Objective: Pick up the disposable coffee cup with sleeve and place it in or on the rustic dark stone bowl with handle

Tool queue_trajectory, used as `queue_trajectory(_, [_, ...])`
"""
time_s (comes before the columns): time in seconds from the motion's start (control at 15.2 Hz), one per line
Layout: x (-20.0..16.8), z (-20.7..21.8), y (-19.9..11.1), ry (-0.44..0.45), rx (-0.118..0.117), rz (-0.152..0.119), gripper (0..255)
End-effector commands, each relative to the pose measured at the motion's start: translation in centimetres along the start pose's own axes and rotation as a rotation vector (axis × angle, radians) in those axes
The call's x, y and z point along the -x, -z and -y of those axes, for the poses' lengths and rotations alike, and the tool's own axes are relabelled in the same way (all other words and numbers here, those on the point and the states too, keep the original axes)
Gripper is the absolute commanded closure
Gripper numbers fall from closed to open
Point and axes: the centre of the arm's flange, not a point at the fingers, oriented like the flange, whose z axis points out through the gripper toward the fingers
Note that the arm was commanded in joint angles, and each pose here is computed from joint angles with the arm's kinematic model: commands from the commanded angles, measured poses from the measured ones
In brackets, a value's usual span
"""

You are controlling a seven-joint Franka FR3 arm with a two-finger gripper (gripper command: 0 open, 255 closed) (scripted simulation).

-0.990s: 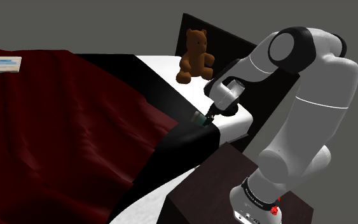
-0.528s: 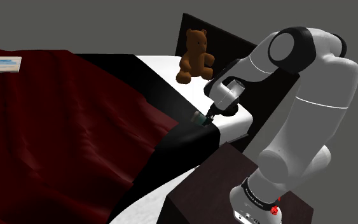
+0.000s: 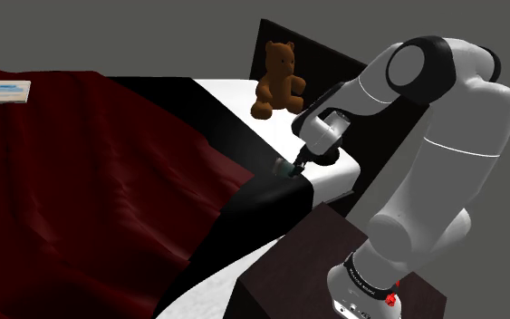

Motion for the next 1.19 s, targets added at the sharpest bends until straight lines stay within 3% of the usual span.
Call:
queue_trajectory(0.0, [-0.3,-0.1,1.0,0.000,0.000,0.000,255])
queue_trajectory(1.12, [-2.6,-0.5,9.7,0.000,0.000,0.000,255])
